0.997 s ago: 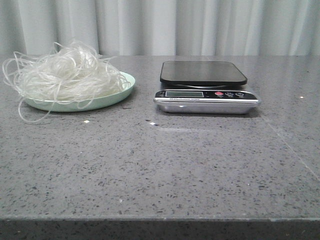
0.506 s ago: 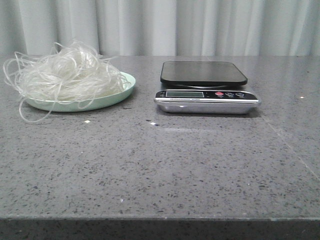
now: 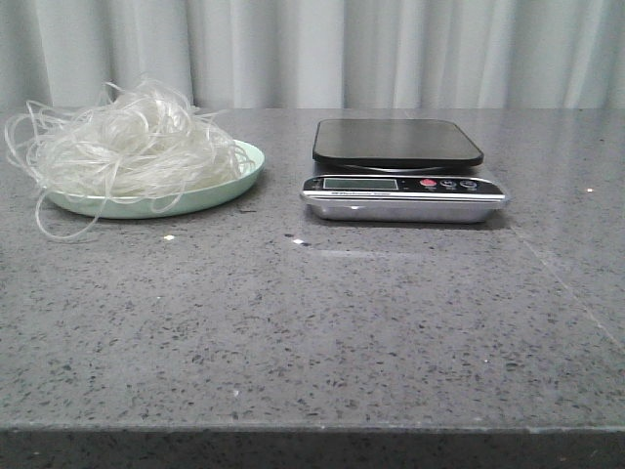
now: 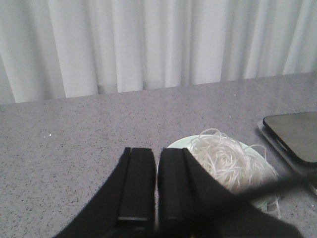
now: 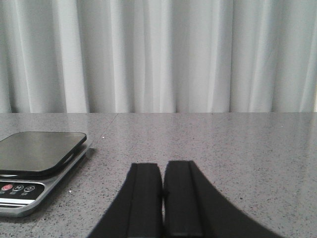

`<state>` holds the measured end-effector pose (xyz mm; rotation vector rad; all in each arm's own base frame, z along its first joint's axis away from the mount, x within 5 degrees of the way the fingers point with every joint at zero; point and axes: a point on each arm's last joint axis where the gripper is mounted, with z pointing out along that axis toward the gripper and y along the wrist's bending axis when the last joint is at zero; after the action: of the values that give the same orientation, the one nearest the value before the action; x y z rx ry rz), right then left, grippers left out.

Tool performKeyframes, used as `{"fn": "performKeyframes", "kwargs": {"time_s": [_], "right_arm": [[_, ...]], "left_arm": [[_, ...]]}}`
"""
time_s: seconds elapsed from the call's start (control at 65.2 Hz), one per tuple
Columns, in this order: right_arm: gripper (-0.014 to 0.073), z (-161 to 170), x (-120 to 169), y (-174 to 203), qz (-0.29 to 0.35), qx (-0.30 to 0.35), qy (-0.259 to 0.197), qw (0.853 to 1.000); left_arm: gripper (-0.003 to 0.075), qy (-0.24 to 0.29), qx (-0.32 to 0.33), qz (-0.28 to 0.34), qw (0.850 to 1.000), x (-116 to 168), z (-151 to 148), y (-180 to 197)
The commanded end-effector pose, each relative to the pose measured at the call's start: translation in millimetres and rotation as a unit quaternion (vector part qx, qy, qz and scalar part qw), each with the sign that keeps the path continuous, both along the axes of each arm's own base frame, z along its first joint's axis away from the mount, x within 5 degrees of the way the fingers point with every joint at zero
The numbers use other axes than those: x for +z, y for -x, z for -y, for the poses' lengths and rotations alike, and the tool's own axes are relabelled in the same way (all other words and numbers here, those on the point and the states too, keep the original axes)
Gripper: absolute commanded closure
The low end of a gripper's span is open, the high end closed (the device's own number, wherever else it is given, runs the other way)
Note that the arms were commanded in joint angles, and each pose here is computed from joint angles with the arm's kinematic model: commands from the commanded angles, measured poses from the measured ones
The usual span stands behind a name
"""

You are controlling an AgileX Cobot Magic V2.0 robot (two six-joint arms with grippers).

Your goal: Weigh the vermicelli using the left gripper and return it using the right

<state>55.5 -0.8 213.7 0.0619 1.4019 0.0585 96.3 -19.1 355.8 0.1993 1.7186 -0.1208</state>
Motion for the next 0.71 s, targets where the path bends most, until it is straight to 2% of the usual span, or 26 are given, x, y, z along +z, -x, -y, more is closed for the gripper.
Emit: {"fn": "performKeyframes", "kwargs": {"time_s": [0.0,0.123,0.199,0.491,0.69], "right_arm": [[0.0408,1.2,10.4,3.6,0.053,-0.008,0.0,0.999],[0.0408,1.2,10.4,3.6,0.053,-0.008,0.0,0.999],[0.0408,1.2,10.4,3.6,0.053,-0.008,0.0,0.999],[0.0408,1.2,10.4,3.6,0.053,-0.008,0.0,0.999],[0.0408,1.2,10.4,3.6,0.053,-0.008,0.0,0.999]], "left_arm": [[0.0389,0.009,-0.009,0.039,0.999,18.1,3.2,-6.6],[0.0155,0.006,-0.023,0.022,0.999,20.9,9.0,-18.4],[0.0065,0.002,-0.035,0.003,0.999,23.1,14.9,-30.6],[0.0048,-0.025,-0.07,-0.119,0.99,37.6,47.1,-101.3],[0.0048,-0.05,-0.094,-0.197,0.975,26.8,76.8,-152.2]]}}
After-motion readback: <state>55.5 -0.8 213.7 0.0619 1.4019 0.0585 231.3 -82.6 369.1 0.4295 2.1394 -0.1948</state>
